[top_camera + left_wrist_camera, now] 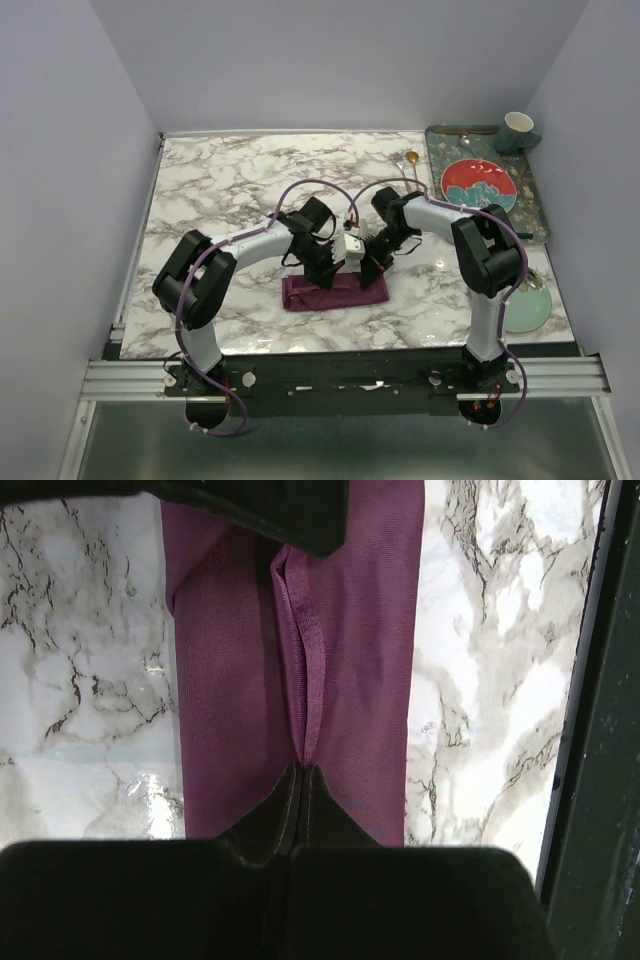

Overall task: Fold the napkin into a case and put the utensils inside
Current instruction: Fold the 2/3-rectangle-folded napkin at the center of the board.

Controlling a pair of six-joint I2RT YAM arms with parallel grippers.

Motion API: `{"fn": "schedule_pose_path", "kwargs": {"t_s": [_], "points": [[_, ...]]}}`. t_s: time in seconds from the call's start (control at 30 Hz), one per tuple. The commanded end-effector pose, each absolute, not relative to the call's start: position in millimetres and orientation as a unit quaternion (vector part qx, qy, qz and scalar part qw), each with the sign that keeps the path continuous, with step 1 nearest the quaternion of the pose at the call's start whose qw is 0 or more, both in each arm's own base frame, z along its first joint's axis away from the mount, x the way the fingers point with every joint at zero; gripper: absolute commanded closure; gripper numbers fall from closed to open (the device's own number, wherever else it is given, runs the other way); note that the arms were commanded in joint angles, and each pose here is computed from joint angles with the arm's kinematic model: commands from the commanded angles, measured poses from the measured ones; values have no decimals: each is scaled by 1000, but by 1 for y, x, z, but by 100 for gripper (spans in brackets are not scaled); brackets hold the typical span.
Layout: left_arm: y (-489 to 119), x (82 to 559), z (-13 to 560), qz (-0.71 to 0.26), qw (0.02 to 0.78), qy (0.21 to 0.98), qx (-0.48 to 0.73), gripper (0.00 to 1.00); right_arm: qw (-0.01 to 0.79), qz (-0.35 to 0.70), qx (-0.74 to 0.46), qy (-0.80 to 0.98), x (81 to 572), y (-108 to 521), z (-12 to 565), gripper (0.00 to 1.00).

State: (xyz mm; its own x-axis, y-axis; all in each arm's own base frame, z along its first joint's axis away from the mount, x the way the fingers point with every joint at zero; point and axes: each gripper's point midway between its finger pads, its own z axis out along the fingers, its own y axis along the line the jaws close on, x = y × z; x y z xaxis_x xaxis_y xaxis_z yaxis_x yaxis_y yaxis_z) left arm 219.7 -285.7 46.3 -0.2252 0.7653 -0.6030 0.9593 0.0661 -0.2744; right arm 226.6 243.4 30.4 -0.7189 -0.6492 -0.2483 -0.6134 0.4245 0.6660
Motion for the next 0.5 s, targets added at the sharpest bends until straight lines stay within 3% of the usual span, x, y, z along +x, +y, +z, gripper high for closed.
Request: {"fn": "schedule_pose_path", "kwargs": {"t_s": [0.0,0.13,0.47], "points": [[-286,221,56,-313,163,700,621,100,23,-434,348,-830,232,249,69,77],[-284,220,53,-311,160,696,627,100,25,-453,319,-832,242,244,82,69],[-283,218,52,-308,158,688,638,100,4,-429,294,-854,275,251,71,75]]}}
